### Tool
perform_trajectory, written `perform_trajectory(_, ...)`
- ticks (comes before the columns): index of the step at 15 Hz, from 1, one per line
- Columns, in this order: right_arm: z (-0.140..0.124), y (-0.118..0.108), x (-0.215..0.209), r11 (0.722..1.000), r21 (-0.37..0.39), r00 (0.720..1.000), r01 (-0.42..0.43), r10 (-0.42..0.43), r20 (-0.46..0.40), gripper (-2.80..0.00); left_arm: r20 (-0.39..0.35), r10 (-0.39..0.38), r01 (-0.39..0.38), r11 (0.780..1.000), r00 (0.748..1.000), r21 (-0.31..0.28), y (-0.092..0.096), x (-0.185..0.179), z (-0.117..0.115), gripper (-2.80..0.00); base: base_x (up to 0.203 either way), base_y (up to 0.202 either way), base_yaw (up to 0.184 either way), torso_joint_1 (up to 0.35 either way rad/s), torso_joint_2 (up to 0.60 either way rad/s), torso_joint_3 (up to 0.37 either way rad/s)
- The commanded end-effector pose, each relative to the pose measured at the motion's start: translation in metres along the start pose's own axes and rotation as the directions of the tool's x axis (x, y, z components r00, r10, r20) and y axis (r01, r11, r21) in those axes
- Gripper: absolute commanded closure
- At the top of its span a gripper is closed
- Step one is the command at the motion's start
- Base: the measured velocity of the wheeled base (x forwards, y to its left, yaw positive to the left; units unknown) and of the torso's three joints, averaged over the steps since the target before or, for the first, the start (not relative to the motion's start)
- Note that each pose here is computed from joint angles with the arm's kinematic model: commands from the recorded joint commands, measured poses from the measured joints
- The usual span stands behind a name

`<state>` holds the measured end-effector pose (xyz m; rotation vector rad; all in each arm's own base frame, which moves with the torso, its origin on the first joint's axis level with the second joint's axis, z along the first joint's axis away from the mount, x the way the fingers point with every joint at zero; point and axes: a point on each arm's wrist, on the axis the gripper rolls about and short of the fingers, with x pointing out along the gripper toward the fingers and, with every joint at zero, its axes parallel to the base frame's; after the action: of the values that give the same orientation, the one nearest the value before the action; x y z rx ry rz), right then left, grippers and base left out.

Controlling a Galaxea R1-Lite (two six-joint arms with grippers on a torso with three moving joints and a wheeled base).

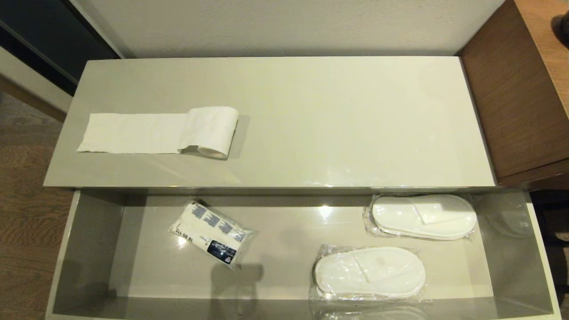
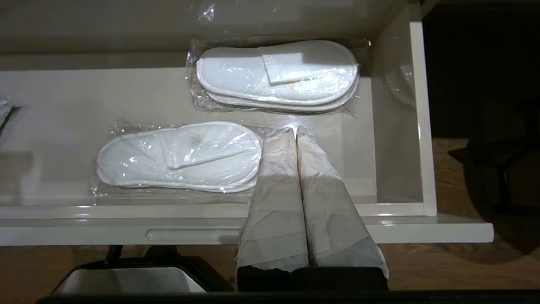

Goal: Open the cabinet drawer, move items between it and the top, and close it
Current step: Close the drawer

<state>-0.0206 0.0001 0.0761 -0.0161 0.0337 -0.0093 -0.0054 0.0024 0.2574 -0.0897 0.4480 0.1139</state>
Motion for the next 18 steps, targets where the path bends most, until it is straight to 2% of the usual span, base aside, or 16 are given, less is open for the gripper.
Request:
perform_trajectory(1,-0.001,0.0,-0.001,1.0,-0.003,1.0,-0.005,0.005,-0.026,0.0,0.002,-0.002,0.002,1.0,1.0,-0.015,0.0,-0.002,-0.006,0.0,0.0,0.0,0.0,0.0,0.0,0.0)
perform_trajectory(2,-0.001,0.0,-0.001,1.0,0.0,0.999,-0.002,0.002,-0.04,0.0,-0.003,-0.006,0.006,1.0,1.0,-0.02,0.001,-0.001,-0.009,0.0,0.0,0.0,0.0,0.0,0.0,0.0)
perform_trajectory(6,0.0,0.0,0.0,1.0,-0.011,1.0,-0.003,0.003,0.005,0.0,-0.012,-0.017,0.017,0.999,1.0,-0.034,0.001,0.0,-0.016,0.0,0.0,0.0,0.0,0.0,0.0,0.0)
perform_trajectory(8,0.0,0.0,0.0,1.0,-0.011,1.0,-0.001,0.001,0.006,0.0,-0.015,-0.043,0.042,0.997,0.999,-0.06,0.001,-0.001,-0.019,0.0,0.0,0.0,0.0,0.0,0.0,0.0)
perform_trajectory(9,0.0,0.0,0.0,1.0,-0.01,1.0,-0.002,0.002,0.003,0.0,-0.017,-0.068,0.066,0.993,0.998,-0.102,0.0,-0.001,-0.019,0.0,0.0,0.0,0.0,0.0,0.0,0.0)
perform_trajectory(16,0.001,0.0,-0.001,1.0,0.009,1.0,0.002,-0.002,-0.02,0.0,-0.018,-0.081,0.079,0.99,0.997,-0.119,0.001,-0.002,-0.024,0.0,0.0,0.0,0.0,0.0,0.0,0.0)
perform_trajectory(18,0.023,0.0,-0.015,1.0,0.018,0.999,0.001,-0.001,-0.043,0.0,-0.022,-0.088,0.084,0.989,0.996,-0.122,0.001,-0.003,-0.029,0.0,0.0,0.0,0.0,0.0,0.0,0.0)
